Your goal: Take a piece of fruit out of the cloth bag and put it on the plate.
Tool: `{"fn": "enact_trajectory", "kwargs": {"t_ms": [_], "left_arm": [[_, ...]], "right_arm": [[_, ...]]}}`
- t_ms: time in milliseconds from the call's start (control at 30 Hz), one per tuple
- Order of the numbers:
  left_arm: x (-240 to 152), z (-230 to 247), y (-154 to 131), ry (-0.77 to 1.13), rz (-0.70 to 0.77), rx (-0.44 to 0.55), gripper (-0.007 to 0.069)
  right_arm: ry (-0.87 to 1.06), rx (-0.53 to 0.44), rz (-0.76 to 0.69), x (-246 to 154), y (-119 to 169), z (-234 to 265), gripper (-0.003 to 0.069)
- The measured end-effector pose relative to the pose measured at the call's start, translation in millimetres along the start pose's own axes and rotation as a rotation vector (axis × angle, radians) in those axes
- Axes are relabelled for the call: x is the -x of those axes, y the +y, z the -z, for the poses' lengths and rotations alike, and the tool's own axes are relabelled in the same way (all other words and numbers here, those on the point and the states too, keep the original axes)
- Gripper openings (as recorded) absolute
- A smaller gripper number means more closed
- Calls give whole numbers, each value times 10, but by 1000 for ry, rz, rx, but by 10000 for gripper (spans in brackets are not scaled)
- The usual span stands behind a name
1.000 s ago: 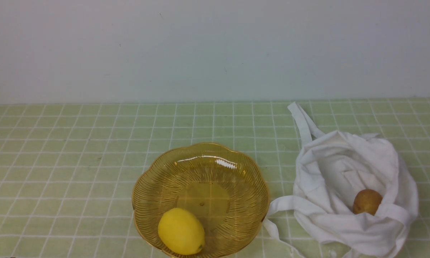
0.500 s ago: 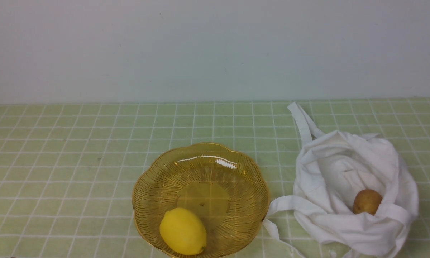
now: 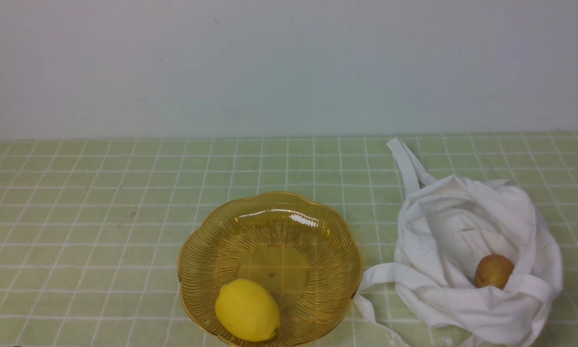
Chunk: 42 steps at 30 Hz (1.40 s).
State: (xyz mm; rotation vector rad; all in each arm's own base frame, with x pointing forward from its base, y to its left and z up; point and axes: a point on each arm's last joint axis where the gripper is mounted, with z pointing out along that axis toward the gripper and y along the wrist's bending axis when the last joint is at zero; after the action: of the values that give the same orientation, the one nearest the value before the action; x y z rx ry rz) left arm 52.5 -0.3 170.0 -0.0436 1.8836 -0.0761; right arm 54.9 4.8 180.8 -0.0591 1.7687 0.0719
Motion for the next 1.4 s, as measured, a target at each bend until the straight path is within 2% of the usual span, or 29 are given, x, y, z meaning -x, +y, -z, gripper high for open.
{"fn": "enact_trajectory", "kwargs": {"t_ms": [1400], "left_arm": [[0, 0, 0, 0, 0, 0, -8]], "right_arm": [[1, 0, 13, -1, 0, 0, -15]]}}
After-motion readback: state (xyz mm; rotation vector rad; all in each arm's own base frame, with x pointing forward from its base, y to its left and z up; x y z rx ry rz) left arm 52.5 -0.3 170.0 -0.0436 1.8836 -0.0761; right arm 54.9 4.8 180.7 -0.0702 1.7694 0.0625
